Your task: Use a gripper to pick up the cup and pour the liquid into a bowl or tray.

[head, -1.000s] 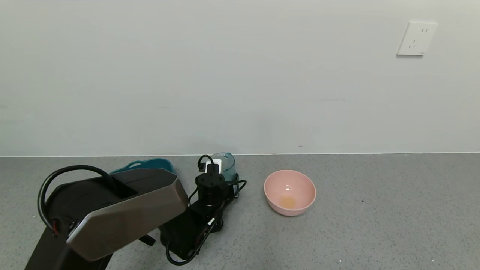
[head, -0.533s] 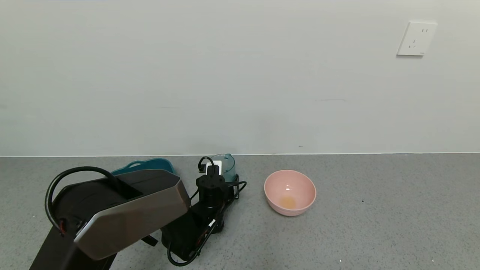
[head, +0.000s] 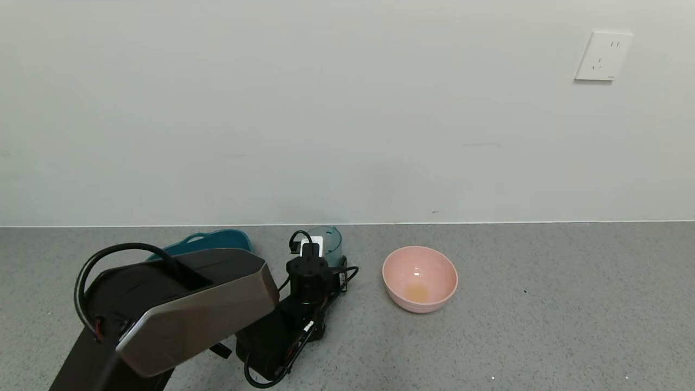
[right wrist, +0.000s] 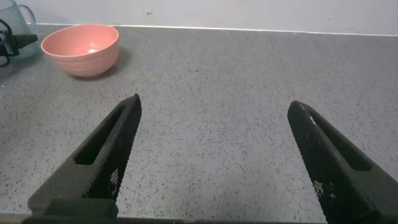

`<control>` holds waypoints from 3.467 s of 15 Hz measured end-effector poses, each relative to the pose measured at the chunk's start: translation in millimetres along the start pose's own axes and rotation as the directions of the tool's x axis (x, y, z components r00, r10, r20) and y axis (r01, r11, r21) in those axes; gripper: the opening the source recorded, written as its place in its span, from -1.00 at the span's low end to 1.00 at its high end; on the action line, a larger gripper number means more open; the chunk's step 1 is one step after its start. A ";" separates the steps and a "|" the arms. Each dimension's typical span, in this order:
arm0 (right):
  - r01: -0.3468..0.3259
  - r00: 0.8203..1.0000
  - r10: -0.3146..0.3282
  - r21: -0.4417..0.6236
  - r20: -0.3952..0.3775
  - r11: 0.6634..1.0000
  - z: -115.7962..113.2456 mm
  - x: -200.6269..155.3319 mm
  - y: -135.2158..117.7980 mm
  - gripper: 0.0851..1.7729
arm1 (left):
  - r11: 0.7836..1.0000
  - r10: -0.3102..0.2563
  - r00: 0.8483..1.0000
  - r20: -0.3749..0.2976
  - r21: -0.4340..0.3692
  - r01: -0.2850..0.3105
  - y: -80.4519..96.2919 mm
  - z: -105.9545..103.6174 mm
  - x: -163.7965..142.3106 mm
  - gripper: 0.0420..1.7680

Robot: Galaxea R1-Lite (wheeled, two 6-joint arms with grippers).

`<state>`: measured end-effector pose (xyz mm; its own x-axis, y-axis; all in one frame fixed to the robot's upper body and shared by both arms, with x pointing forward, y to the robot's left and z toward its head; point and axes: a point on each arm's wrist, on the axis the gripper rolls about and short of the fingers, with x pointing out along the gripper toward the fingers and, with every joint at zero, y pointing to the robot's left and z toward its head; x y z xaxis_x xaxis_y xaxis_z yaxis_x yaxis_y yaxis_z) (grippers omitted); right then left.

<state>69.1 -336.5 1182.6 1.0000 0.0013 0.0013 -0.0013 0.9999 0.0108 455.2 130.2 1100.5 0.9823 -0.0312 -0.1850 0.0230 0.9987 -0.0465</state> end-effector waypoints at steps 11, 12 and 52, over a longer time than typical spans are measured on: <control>0.000 1.000 0.000 0.000 0.000 1.000 0.0 0.0 0.0 0.93 | 1.000 0.015 1.000 -0.006 0.007 -0.015 -0.5 -5.0 -0.5 0.70; 0.000 1.000 0.000 0.000 0.000 1.000 0.0 0.0 0.0 0.93 | 1.000 0.015 1.000 -0.007 0.007 -0.015 -0.4 -5.1 -0.6 0.72; 0.000 1.000 0.000 0.000 0.000 1.000 0.0 0.0 0.0 0.93 | 0.984 -0.076 0.996 0.045 0.165 0.068 168.6 238.9 -366.2 0.94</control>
<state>69.1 -336.5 1182.6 1.0000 0.0013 0.0013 -0.0013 0.9999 0.0108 143.9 320.0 1395.0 0.9850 -0.1055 -0.1369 0.1202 0.9873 0.1040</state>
